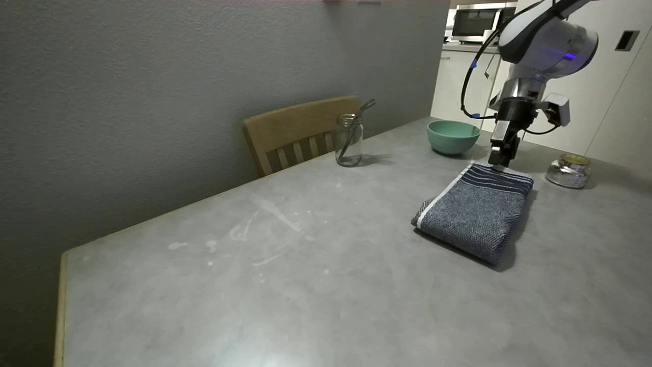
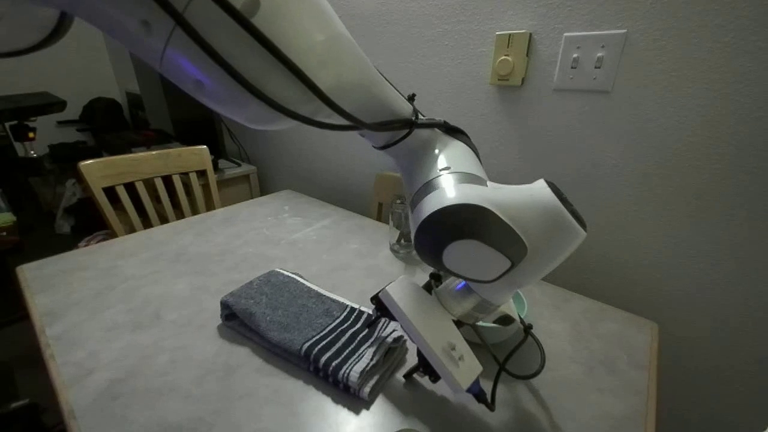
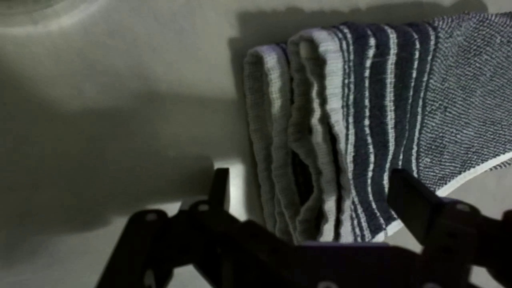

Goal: Unfold the towel once from right to left

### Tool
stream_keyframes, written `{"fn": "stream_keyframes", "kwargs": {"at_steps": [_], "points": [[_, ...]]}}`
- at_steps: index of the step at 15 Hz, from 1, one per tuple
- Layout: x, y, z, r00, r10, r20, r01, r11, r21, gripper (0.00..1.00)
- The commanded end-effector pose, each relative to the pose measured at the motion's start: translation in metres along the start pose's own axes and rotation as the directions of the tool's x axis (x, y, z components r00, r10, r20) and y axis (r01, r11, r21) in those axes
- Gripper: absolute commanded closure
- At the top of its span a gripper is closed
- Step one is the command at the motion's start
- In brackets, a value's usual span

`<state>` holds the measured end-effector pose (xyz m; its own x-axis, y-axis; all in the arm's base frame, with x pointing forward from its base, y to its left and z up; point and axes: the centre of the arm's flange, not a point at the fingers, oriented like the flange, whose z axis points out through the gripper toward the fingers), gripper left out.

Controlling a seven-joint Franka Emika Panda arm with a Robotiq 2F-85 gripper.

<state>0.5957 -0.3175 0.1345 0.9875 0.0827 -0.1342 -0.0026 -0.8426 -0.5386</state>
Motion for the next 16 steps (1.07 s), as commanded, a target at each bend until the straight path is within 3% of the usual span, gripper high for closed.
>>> {"fn": "stream_keyframes", "kwargs": {"at_steps": [1,6,10,16], "points": [[0.004,-0.013,-0.017,1.000,0.027,-0.015,-0.028,0.999,-0.022,0.00],[0.011,-0.030,-0.027,0.999,0.034,-0.014,-0.034,0.999,-0.030,0.00],[0.015,-0.039,-0.017,1.000,0.022,0.011,-0.023,0.999,0.022,0.00],[0.014,-0.048,-0.012,0.992,0.102,0.070,-0.105,0.993,0.047,0.00]]}}
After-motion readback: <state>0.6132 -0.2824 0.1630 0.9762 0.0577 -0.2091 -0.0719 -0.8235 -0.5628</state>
